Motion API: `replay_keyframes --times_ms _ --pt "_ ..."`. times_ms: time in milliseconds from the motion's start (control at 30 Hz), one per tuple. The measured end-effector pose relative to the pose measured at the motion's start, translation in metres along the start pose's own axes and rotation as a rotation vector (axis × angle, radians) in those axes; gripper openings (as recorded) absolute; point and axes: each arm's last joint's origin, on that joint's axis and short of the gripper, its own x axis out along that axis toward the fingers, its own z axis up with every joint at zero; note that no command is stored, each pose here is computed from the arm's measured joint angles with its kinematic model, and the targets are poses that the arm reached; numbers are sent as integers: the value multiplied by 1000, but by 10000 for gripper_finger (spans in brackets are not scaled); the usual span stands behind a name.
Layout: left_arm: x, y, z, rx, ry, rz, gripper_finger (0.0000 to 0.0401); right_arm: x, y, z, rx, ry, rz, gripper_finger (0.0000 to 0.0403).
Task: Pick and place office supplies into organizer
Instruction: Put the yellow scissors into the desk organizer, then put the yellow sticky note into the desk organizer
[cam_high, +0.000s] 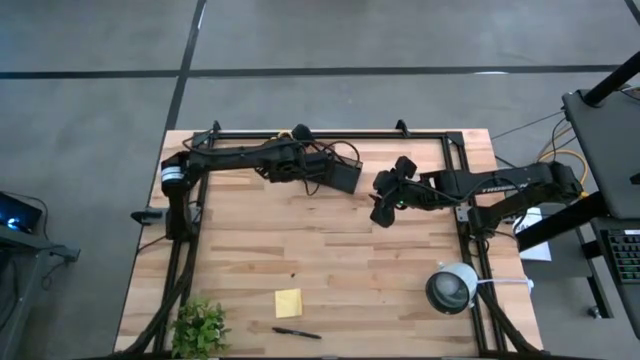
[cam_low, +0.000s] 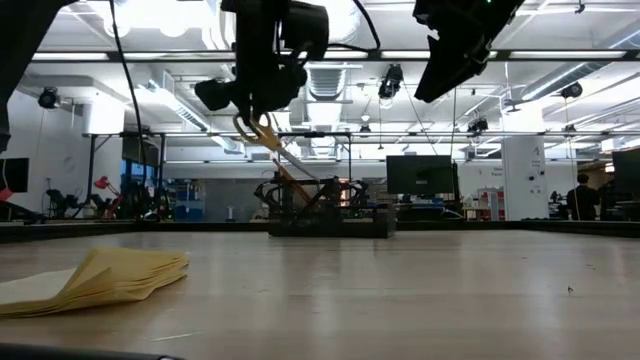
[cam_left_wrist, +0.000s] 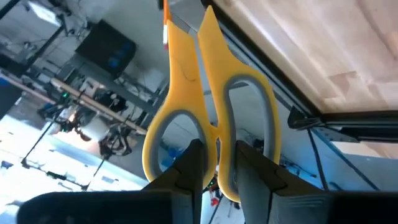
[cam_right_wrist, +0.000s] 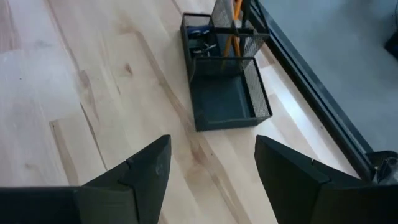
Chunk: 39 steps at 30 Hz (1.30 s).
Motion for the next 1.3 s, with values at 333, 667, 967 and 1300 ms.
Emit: replay_keyframes --times_ms 333,667,967,1300 --pt "10 11 -11 -51 34 39 53 4 0 -6 -24 24 1 219" --pt "48 13 23 67 63 -21 53 4 1 -6 -48 26 1 219" --pt "47 13 50 64 13 12 85 7 2 -12 -59 50 16 219" --pt "20 20 44 -179 -36 119 170 10 2 -16 -71 64 16 219"
